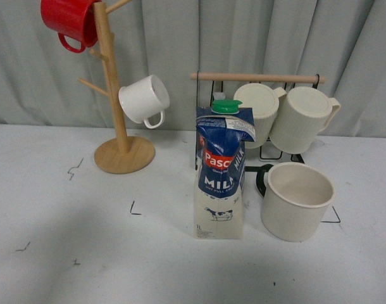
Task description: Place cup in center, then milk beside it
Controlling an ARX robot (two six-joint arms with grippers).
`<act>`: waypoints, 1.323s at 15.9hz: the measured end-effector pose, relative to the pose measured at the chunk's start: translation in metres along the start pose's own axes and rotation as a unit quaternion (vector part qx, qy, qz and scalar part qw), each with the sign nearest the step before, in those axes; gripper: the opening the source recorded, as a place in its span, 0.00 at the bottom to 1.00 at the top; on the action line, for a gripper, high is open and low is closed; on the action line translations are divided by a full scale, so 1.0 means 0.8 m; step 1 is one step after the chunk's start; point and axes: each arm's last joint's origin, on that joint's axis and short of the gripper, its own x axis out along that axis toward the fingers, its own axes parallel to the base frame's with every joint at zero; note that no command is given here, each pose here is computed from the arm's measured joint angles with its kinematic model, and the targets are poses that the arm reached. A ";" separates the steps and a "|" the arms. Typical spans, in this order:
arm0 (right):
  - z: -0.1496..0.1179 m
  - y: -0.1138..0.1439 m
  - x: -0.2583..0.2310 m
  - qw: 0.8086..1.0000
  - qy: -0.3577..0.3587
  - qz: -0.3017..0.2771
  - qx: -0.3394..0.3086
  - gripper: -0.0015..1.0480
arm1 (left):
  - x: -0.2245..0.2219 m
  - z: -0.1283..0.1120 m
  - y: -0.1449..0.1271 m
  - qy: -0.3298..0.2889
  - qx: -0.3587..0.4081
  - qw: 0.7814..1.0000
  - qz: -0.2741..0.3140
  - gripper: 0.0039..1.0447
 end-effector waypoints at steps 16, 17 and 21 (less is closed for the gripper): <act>0.000 0.000 0.000 1.000 0.000 0.000 0.000 0.94 | -0.079 0.010 0.053 -0.018 -0.002 1.000 0.000 0.01; 0.000 0.000 0.000 1.000 0.000 0.000 0.000 0.94 | -0.082 0.010 0.053 -0.019 -0.002 1.000 0.000 0.01; 0.000 0.000 0.000 1.000 0.000 0.000 0.000 0.94 | -0.090 0.010 0.053 -0.018 -0.002 1.000 0.000 0.01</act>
